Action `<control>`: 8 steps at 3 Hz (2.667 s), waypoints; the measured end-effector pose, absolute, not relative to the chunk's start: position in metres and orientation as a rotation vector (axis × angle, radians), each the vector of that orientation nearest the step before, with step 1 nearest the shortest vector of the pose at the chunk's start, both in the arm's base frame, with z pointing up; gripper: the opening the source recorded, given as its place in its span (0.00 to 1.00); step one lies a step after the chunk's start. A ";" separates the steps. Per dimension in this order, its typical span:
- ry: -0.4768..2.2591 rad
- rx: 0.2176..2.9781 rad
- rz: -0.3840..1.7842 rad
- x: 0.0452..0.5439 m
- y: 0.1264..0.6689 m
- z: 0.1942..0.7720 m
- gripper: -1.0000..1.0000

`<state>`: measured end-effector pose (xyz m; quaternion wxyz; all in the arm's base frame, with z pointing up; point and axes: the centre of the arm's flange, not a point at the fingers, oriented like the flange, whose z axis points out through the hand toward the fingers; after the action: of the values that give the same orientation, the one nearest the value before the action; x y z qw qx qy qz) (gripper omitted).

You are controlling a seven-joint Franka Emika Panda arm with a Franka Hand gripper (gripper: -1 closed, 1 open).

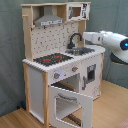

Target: Play with the kitchen

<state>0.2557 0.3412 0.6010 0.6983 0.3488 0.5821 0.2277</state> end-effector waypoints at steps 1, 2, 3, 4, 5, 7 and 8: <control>1.306 0.759 0.511 0.275 0.343 0.615 1.00; 1.318 0.736 0.512 0.295 0.344 0.634 1.00; 1.330 0.719 0.505 0.310 0.340 0.658 1.00; 1.353 0.711 0.492 0.321 0.329 0.678 1.00; 1.375 0.683 0.493 0.330 0.314 0.701 1.00; 1.424 0.691 0.527 0.376 0.260 0.713 1.00; 1.440 0.696 0.548 0.401 0.235 0.712 1.00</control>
<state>0.4014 0.2347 0.7124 0.6635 0.3079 0.6374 0.2424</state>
